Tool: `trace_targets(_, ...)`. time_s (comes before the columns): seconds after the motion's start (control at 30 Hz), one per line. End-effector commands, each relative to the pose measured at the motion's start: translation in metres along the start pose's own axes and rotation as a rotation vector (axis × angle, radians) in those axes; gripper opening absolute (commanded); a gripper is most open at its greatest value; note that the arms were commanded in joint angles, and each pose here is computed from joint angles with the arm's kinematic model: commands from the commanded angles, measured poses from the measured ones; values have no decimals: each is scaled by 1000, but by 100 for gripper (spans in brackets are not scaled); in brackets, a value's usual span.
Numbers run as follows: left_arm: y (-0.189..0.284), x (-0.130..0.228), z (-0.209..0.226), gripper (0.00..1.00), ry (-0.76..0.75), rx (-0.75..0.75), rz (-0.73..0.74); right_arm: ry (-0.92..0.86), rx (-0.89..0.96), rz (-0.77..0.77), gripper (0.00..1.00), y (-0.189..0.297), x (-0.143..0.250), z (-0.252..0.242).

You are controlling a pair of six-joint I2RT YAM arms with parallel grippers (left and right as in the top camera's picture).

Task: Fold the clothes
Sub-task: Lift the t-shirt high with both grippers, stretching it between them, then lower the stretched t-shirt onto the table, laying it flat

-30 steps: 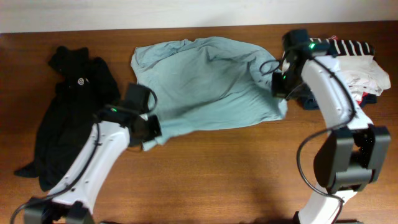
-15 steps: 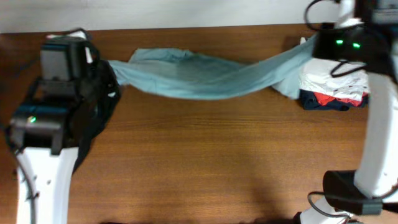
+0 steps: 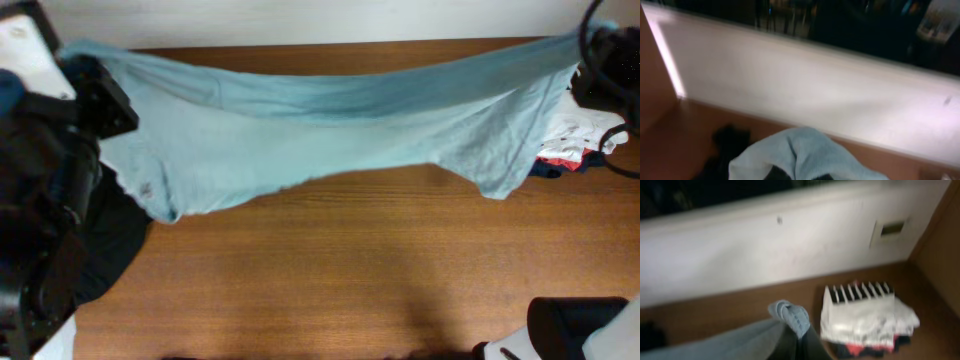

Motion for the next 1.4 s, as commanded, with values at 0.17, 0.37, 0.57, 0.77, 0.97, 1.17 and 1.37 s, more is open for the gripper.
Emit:
trace_targets(0.17, -55, -25, -12, 0, -16, -14, -130, 9, 24, -65, 4, -50, -24, 0)
trace_targets(0.37, -128, -25, -29, 0, -35, -1, -204, 10, 13, -117, 4, -120, -41, 6)
trace_targets(0.57, -189, -24, -44, 0, -91, 21, -305, 6, 4, -177, 4, -193, -49, 9)
trace_targets(0.77, -204, -52, -55, 0, -145, 79, -398, -1, -18, -320, 4, -207, -74, 14)
trace_targets(0.97, -190, -79, -57, 0, -174, 92, -452, -4, -33, -407, 4, -200, -91, 16)
trace_targets(1.17, -207, -44, -50, 0, -221, 70, -275, 6, -32, -243, 4, -219, -58, 15)
trace_targets(1.37, -235, 27, -38, 0, -273, 39, 32, 16, 11, 46, 4, -244, 5, 5)
Point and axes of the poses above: each gripper's point midway between its finger pads, its own y axis back along the fingers, its own z axis along the line the jaws close on, x = y × z, the point moved 4 cm from there along y, back along the fingers, and after that the axes turned 1 degree about -y, right-handed, at the moved point
